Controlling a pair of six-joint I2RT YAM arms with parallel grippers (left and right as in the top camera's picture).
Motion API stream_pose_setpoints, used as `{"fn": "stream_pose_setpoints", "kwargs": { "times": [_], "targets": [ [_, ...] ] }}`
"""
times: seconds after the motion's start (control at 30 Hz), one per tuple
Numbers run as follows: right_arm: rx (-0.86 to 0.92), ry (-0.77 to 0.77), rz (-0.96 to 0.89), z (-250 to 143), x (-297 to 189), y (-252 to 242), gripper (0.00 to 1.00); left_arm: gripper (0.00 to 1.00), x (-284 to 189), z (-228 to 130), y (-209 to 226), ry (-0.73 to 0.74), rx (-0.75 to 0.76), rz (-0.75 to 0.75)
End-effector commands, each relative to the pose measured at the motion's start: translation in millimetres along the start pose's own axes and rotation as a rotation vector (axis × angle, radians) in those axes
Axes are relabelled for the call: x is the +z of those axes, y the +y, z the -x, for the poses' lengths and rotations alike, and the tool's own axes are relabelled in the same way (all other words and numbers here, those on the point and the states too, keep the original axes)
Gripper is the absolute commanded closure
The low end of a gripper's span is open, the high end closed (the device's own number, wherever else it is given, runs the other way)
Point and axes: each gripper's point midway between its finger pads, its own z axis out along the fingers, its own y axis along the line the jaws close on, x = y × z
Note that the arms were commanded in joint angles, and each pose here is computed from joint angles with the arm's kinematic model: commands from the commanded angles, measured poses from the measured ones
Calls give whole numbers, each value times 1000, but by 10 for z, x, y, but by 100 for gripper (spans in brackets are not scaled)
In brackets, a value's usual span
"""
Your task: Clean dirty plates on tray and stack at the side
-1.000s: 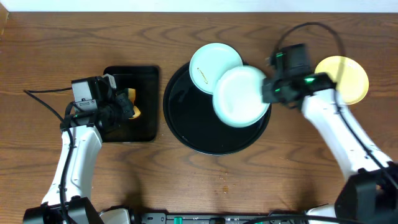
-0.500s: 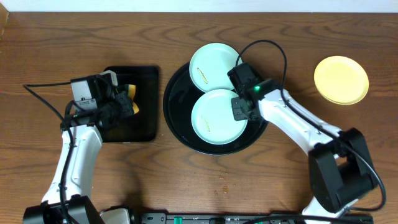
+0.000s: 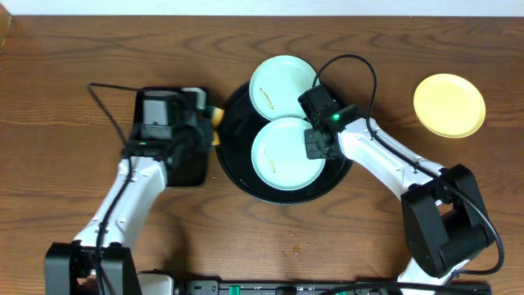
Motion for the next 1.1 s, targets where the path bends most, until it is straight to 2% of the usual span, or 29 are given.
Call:
{"fn": "stream_pose_setpoints", "kwargs": {
  "times": [0.0, 0.43, 0.47, 0.5, 0.53, 0.57, 0.63, 0.73, 0.83, 0.93, 1.07],
  "targets": [
    [41, 9, -24, -86, 77, -36, 99, 92, 61, -60, -300, 20, 54, -50],
    [45, 26, -29, -233, 209, -74, 99, 92, 504, -497, -950, 137, 178, -124],
    [45, 26, -29, -252, 233, -79, 97, 92, 530, -533, -971, 147, 184, -127],
    [45, 26, -21, -263, 249, -69, 91, 92, 548, -558, -983, 154, 187, -129],
    [46, 27, -18, -268, 256, -67, 80, 92, 564, -575, -996, 159, 188, -130],
    [47, 26, -18, -266, 257, -69, 75, 92, 571, -580, -1004, 159, 190, -132],
    [51, 25, -13, -257, 259, -68, 74, 92, 575, -577, -1010, 158, 190, -133],
    [54, 24, -5, -252, 265, -62, 82, 92, 576, -576, -1009, 157, 187, -132],
    [65, 36, 44, -265, 286, -5, 99, 92, 581, -575, -1009, 157, 187, -133],
    [74, 56, 136, -326, 336, 123, 99, 92, 597, -526, -1027, 135, 192, -139],
    [89, 65, 147, -401, 393, 127, 99, 92, 619, -481, -1037, 115, 196, -141]
  ]
}}
